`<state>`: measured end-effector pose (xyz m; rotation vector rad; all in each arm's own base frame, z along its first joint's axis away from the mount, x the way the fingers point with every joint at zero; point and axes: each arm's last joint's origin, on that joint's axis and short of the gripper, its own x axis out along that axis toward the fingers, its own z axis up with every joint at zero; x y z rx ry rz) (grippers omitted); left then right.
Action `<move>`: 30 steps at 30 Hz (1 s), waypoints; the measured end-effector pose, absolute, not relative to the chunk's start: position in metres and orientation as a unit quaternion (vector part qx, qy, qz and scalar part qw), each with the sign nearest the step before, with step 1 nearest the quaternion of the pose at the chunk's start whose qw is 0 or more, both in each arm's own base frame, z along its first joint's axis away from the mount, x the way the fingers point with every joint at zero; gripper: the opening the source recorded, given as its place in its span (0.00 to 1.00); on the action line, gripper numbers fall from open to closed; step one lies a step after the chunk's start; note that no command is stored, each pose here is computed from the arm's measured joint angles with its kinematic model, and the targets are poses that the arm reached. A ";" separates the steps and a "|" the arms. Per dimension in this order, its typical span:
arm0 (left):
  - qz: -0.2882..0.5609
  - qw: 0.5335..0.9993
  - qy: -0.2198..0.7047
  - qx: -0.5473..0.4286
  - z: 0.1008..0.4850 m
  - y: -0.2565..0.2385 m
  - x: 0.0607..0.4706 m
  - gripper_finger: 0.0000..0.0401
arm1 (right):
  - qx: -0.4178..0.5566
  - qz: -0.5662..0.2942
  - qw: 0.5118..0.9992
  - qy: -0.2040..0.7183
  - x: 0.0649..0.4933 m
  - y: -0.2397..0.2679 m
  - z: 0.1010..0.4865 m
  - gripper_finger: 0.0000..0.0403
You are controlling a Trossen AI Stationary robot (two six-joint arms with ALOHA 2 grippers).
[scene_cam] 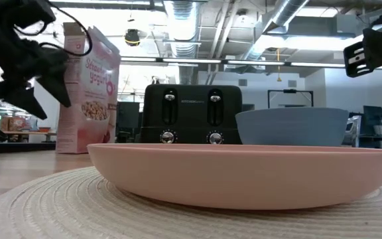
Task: Arrange a breakfast setting
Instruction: Remove the sliced bagel from the toaster and put it on the pink plate
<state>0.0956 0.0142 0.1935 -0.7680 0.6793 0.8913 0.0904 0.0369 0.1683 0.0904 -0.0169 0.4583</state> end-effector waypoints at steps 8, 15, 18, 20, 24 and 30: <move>0.278 0.782 0.353 -0.432 0.215 0.006 0.097 0.93 | 0.045 0.227 0.973 -0.009 0.090 0.037 0.168 0.54; 0.181 0.810 0.313 -0.462 0.228 0.002 0.105 0.93 | 0.045 0.227 0.973 -0.008 0.090 0.037 0.168 0.54; 0.153 0.826 0.271 -0.470 0.235 0.002 0.112 0.93 | 0.045 0.227 0.973 -0.008 0.090 0.037 0.168 0.54; 0.130 0.840 0.241 -0.469 0.242 0.001 0.117 0.93 | 0.045 0.227 0.973 -0.009 0.090 0.037 0.168 0.54; 0.086 0.865 0.200 -0.453 0.251 -0.002 0.127 0.93 | 0.045 0.227 0.973 -0.008 0.090 0.037 0.168 0.54; 0.043 0.890 0.162 -0.424 0.260 -0.009 0.142 0.93 | 0.045 0.227 0.973 -0.008 0.090 0.037 0.168 0.54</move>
